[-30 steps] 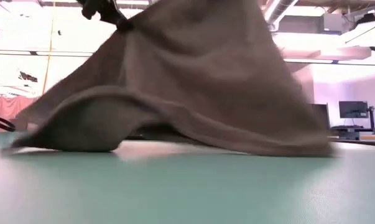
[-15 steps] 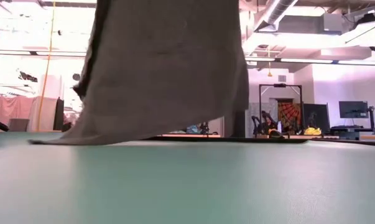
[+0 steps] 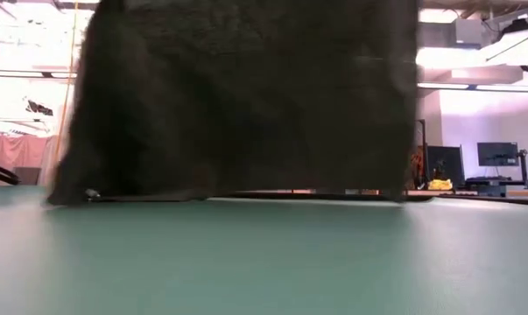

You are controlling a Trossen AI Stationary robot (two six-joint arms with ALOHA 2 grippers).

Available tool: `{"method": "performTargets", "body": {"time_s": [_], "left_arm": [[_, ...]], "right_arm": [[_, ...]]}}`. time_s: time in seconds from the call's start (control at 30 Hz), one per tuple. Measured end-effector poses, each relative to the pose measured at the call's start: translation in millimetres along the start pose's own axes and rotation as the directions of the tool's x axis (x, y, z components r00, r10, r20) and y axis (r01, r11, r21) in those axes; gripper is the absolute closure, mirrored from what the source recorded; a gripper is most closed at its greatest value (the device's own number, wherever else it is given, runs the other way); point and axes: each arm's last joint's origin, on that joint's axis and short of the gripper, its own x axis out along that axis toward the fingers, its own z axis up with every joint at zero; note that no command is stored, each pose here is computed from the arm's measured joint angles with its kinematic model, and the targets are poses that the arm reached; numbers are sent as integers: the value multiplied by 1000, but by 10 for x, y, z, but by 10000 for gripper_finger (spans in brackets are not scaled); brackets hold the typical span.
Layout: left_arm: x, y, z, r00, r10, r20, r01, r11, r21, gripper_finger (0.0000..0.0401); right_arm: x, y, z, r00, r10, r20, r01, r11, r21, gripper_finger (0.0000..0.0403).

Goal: Roll towel
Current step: Fold the gray towel

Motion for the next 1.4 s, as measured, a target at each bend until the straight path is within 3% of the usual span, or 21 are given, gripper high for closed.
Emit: {"method": "performTargets", "body": {"time_s": [0.17,0.37,0.57,0.77,0.9,1.03,1.13,1.23,1.4], "left_arm": [[191,-268,0,984,-174,-34,175,983,53,401],[-47,-582,108,970,-243,32,237,964,120,401],[-205,-734,145,987,-148,63,138,979,150,401],[-205,-726,119,998,-55,41,48,988,146,401],[-214,-658,121,985,165,49,-171,969,177,401],[-459,-605,190,940,313,140,-336,919,206,401],[-758,-595,271,919,306,248,-354,918,179,401],[-1054,-602,310,900,237,365,-305,942,139,401],[-1299,-636,307,889,68,453,-142,981,132,401]], "right_arm": [[5,380,-111,996,79,-32,-78,997,25,385],[-122,669,-234,988,156,-16,-152,980,129,385],[-119,837,-284,989,145,-12,-142,982,124,385],[-123,812,-291,997,71,17,-73,992,102,385],[-108,711,-269,989,-117,90,117,993,13,385],[-140,596,-188,921,-322,219,346,935,-82,385],[-221,508,-90,886,-365,285,404,910,-93,385],[-339,456,-5,873,-347,344,390,919,-64,385],[-528,494,51,897,-176,405,220,973,-64,385]]}}
